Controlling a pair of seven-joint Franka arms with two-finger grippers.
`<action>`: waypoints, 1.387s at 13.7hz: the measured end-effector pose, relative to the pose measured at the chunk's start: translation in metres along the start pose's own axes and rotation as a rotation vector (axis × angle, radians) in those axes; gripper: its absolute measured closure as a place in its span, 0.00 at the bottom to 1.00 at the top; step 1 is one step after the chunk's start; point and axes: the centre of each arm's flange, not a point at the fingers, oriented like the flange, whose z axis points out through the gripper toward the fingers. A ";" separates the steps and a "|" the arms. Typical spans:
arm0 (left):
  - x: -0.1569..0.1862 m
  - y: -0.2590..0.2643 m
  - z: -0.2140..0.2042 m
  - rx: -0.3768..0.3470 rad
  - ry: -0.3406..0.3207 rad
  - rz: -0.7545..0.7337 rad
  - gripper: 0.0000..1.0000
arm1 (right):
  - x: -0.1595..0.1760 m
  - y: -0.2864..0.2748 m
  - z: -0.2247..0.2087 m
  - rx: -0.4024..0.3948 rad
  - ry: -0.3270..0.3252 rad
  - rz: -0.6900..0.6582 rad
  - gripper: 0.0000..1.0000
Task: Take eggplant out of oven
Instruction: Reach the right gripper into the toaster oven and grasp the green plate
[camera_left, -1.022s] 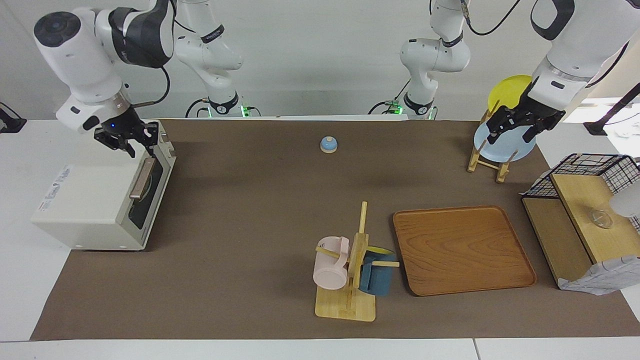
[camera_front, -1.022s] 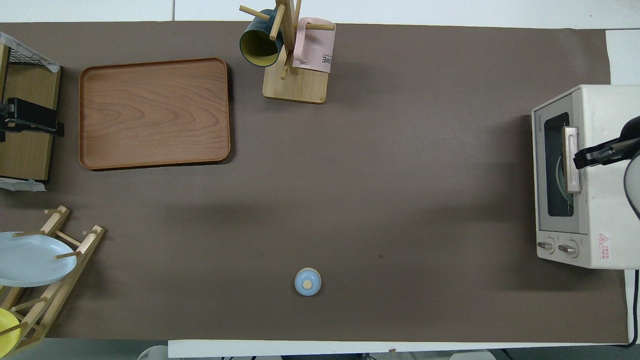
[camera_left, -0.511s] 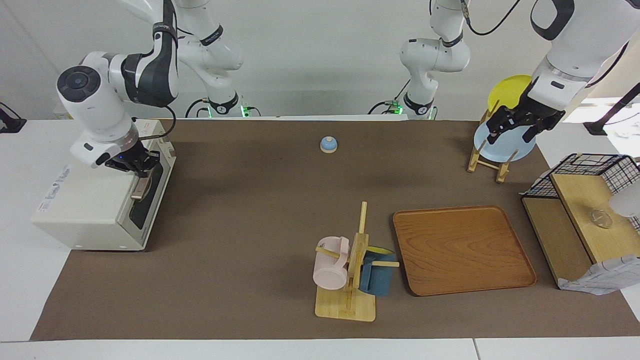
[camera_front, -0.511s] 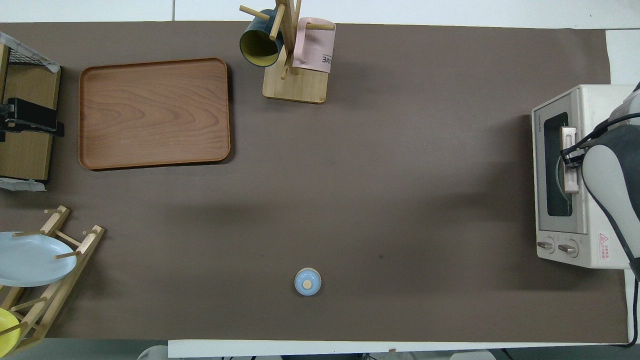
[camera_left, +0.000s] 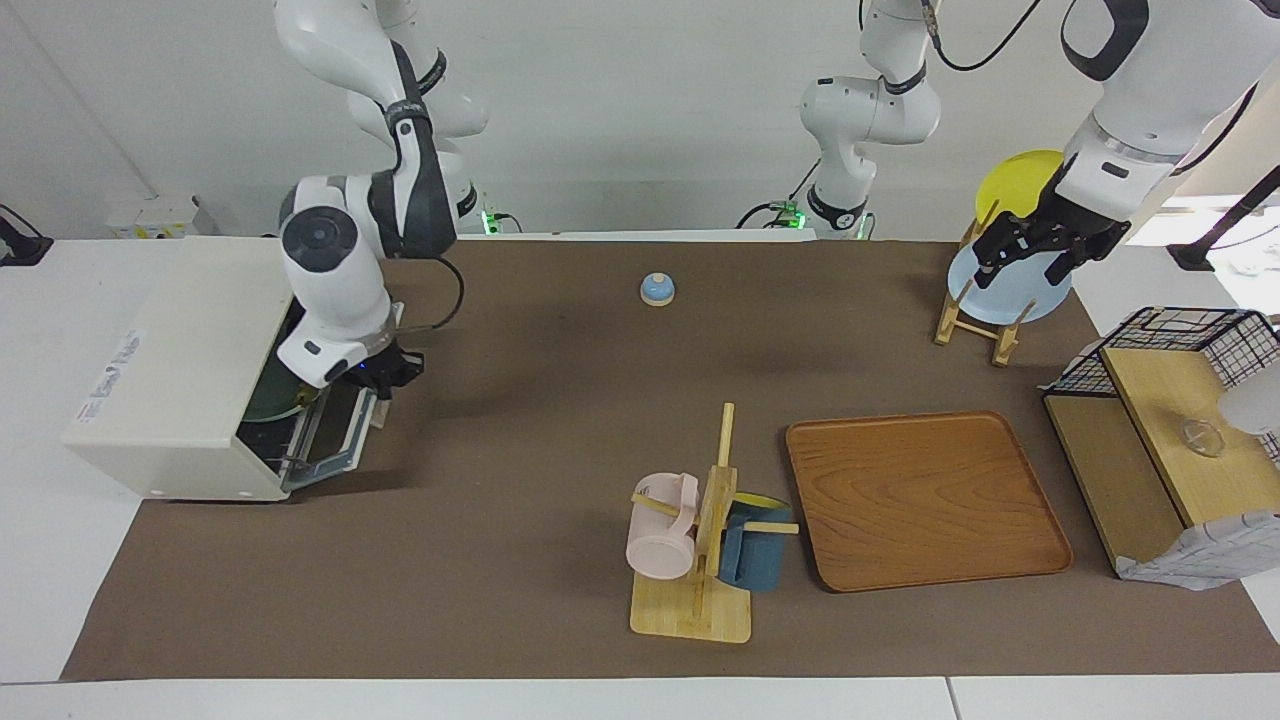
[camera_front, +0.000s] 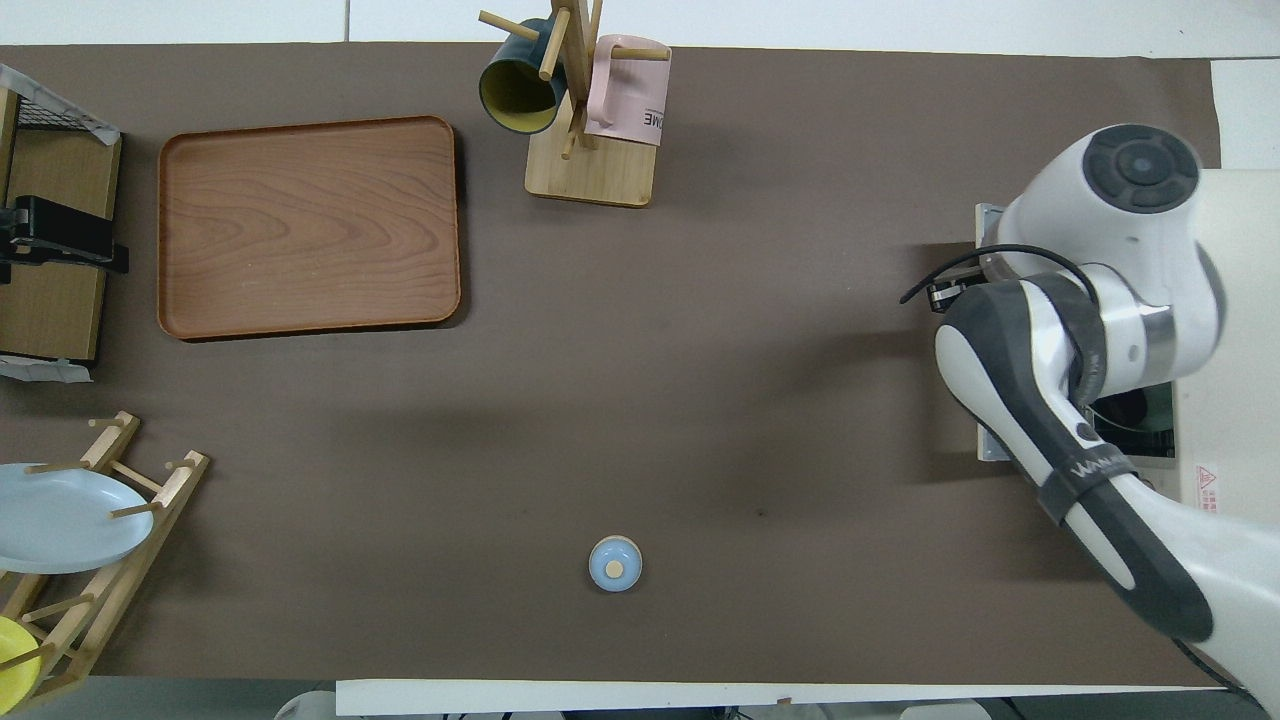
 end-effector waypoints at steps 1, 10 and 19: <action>0.000 0.000 0.000 0.000 0.000 0.000 0.00 | 0.004 -0.001 0.014 0.005 -0.006 0.003 0.99; 0.000 0.000 0.000 0.000 0.000 0.000 0.00 | -0.024 -0.012 -0.080 0.024 -0.028 0.091 0.40; 0.000 0.000 0.000 0.000 0.000 0.000 0.00 | -0.055 0.043 -0.047 -0.005 -0.116 0.025 0.39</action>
